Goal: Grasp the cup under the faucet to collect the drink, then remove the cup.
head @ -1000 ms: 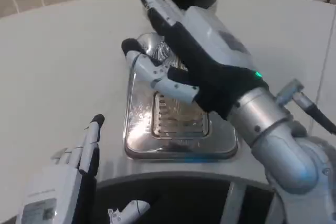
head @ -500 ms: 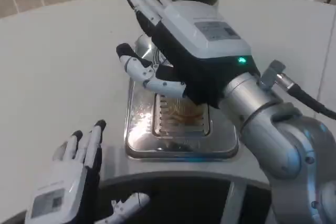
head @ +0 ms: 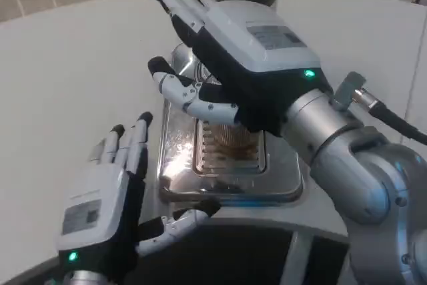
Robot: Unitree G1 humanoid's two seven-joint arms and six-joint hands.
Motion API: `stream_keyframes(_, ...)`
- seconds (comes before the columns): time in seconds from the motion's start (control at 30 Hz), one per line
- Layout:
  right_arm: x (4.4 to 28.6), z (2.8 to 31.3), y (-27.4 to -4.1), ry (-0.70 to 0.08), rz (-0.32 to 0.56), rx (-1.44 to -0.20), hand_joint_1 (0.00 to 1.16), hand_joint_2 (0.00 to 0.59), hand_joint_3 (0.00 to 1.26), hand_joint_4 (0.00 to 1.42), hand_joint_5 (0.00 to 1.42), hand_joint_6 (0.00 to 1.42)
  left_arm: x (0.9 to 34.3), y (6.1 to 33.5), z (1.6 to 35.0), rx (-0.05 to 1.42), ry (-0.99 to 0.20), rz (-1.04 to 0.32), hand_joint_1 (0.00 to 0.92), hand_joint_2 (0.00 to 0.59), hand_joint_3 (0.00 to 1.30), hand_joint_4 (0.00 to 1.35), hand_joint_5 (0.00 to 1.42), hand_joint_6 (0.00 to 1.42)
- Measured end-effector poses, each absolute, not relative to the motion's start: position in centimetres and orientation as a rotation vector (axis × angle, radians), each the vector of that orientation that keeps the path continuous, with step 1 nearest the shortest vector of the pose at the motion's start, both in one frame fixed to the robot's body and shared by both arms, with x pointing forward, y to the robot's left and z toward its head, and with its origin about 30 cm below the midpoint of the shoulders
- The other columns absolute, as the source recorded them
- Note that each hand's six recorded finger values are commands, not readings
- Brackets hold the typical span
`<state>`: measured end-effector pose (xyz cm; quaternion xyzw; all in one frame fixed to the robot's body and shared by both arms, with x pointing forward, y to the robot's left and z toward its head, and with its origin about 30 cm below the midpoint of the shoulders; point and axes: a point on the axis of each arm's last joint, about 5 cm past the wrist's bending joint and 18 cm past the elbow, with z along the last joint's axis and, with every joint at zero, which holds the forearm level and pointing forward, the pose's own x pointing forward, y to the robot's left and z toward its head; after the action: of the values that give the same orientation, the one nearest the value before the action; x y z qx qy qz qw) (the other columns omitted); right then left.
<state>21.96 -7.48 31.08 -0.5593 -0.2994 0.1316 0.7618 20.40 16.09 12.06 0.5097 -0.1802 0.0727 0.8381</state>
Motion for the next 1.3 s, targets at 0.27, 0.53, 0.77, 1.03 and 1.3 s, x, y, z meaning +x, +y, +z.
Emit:
stream_keyframes(0.27, 21.9, 31.1, -7.4, -0.651, 0.289, -1.219, 0.14, 0.548, 0.0, 0.0, 0.0, 0.0, 21.5, 15.2, 12.1, 1.059, -0.405, 0.106, 0.162, 0.055, 0.0, 0.0, 0.03, 0.08)
stream_keyframes(0.53, 21.9, 31.2, -7.5, -0.652, 0.289, -1.221, 0.15, 0.549, 0.0, 0.0, 0.0, 0.0, 22.5, 14.8, 12.2, 1.05, -0.416, 0.095, 0.155, 0.057, 0.0, 0.0, 0.01, 0.06)
stream_keyframes(0.77, 22.0, 31.2, -7.6, -0.655, 0.298, -1.213, 0.16, 0.55, 0.0, 0.0, 0.0, 0.0, 23.4, 14.5, 12.5, 1.036, -0.424, 0.095, 0.151, 0.054, 0.0, 0.0, 0.01, 0.05)
stream_keyframes(1.03, 22.0, 31.2, -7.9, -0.656, 0.291, -1.181, 0.22, 0.578, 0.0, 0.0, 0.0, 0.0, 24.1, 14.3, 12.5, 1.039, -0.426, 0.1, 0.149, 0.053, 0.0, 0.0, 0.0, 0.05)
stream_keyframes(1.3, 20.6, 28.8, -10.7, -0.685, 0.078, -1.039, 0.38, 0.582, 0.0, 0.0, 0.0, 0.0, 24.3, 14.0, 12.3, 1.03, -0.423, 0.071, 0.148, 0.052, 0.0, 0.0, 0.0, 0.05)
